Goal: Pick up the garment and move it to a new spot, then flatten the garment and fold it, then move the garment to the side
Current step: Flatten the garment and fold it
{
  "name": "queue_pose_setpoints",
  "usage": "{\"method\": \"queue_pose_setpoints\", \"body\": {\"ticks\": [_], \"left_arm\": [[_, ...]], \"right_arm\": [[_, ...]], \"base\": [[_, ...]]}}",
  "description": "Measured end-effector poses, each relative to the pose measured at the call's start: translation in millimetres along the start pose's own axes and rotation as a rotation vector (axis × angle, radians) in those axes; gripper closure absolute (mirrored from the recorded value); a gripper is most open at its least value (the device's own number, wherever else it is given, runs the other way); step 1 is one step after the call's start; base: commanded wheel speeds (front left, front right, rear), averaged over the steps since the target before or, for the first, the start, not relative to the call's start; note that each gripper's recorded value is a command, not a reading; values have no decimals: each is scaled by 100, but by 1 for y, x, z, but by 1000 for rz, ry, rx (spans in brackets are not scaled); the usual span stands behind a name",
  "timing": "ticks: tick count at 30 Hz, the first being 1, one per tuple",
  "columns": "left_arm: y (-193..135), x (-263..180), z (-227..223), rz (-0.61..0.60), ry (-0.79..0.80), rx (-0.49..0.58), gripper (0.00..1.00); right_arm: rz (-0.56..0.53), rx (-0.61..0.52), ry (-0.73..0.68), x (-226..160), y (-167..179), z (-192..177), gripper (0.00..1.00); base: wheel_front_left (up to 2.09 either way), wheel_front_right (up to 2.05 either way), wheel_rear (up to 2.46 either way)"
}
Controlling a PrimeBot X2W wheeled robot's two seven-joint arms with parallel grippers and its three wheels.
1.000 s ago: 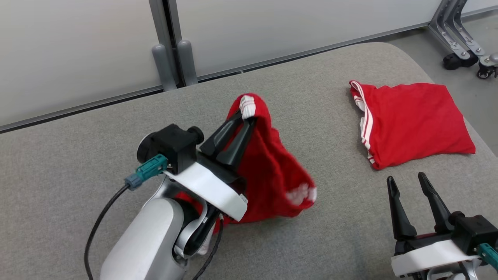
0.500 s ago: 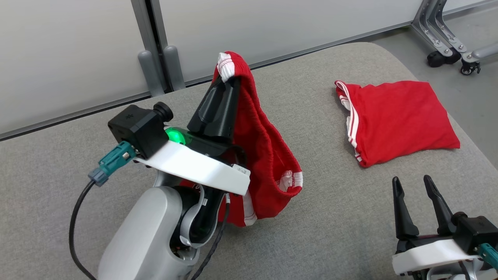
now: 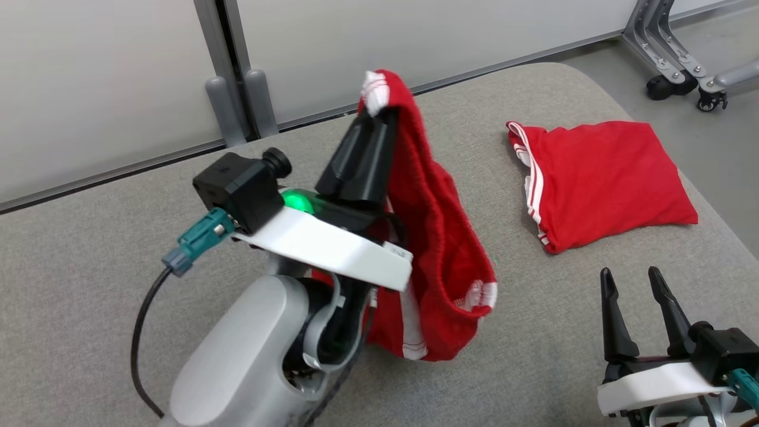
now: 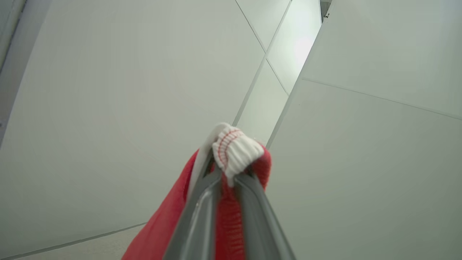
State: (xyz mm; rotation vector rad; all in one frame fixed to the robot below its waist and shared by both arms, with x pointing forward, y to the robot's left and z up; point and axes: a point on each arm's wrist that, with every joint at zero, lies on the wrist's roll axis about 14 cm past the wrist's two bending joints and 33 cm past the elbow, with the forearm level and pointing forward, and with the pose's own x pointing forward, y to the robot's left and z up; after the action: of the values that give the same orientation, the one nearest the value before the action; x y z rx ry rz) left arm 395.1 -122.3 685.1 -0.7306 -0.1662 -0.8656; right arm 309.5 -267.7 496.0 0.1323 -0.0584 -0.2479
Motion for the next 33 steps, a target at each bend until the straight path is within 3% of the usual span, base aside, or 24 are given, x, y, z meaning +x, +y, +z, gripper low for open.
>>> {"method": "queue_pose_setpoints", "body": {"ticks": [6,15,25,27,28,31,33], "left_arm": [[90,-16,-7,252,18,91,100],[239,-111,-19,748,90,136,100],[290,-208,-36,987,158,96,98],[288,-212,-37,972,152,75,55],[285,-212,-42,946,166,66,0],[280,-221,-54,920,225,84,0],[283,-229,-48,914,257,150,0]], "right_arm": [[14,-5,13,8,4,-4,0],[68,-20,26,21,21,-10,0],[134,-38,36,31,42,-16,0],[148,-44,38,34,47,-17,0],[156,-46,39,34,49,-18,0],[174,-49,40,37,55,-18,0],[180,-47,35,38,57,-17,0]], "base": [[0,0,0],[0,0,0],[0,0,0],[0,0,0],[0,0,0],[0,0,0],[0,0,0]]}}
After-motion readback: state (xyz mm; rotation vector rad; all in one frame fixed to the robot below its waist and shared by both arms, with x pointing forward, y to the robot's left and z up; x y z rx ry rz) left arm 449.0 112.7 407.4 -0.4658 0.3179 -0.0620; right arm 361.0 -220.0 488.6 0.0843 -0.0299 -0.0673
